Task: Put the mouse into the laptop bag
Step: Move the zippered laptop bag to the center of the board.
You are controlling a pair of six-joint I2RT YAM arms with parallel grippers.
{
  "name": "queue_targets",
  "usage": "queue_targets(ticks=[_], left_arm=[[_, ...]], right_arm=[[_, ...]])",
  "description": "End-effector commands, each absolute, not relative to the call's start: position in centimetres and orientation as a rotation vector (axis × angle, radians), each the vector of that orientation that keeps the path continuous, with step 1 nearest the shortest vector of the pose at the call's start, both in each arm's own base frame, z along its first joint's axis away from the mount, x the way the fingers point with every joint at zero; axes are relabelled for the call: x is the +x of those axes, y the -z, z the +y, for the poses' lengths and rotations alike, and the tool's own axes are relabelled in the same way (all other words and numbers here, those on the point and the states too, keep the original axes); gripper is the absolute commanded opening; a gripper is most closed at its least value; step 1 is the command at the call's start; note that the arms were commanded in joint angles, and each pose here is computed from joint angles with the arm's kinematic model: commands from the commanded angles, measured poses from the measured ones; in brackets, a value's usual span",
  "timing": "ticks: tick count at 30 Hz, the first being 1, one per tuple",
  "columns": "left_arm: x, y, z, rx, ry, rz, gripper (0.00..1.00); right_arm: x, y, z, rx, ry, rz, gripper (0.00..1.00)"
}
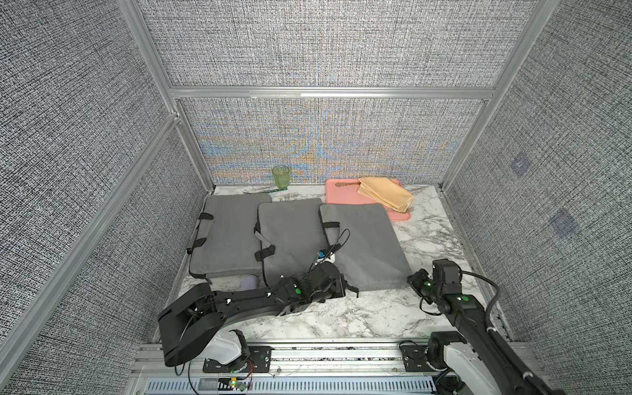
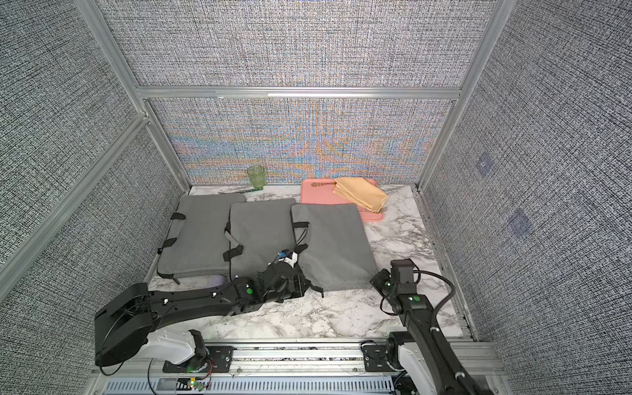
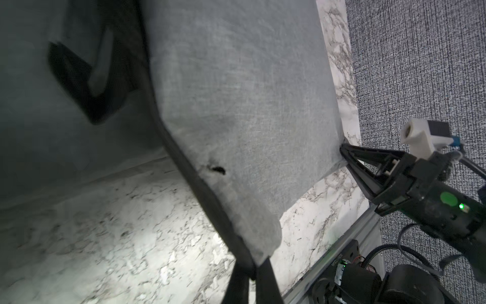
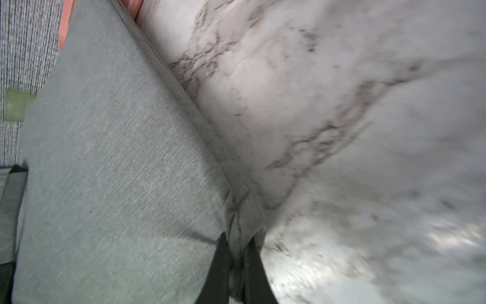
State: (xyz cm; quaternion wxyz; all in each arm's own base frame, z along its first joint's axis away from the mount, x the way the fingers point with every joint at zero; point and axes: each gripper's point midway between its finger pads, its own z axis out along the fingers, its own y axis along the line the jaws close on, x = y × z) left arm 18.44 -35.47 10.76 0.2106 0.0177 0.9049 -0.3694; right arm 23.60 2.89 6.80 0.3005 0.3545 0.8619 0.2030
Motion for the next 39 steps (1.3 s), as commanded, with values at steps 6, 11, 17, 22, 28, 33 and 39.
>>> queue_targets(ticks=[6, 11, 17, 22, 28, 33, 39], left_arm=[[18.3, -11.2, -43.8, 0.219, 1.276, 2.546, 0.00], [17.3, -10.4, -48.5, 0.299, 1.337, 2.569, 0.00], [16.3, -9.8, -53.8, 0.392, 1.403, 2.592, 0.00], [14.7, -9.9, -57.9, 0.476, 1.449, 2.590, 0.00], [13.8, -9.9, -59.6, 0.514, 1.467, 2.586, 0.00], [14.2, -10.5, -59.2, 0.521, 1.431, 2.565, 0.00], [14.3, -10.0, -58.9, 0.500, 1.429, 2.564, 0.00]], right_arm=[[16.8, -8.0, -1.6, 1.156, -0.290, 2.224, 0.00], [15.9, -8.5, -3.0, 1.264, -0.224, 2.219, 0.00], [15.8, -9.6, -4.5, 1.348, -0.210, 2.155, 0.00], [16.5, -10.9, -6.3, 1.395, -0.189, 2.122, 0.41], [18.2, -13.2, -7.2, 1.358, -0.236, 2.120, 0.91], [18.6, -15.2, -8.5, 1.340, -0.145, 2.133, 0.99], [19.0, -16.2, -12.0, 1.469, -0.072, 2.074, 0.99]])
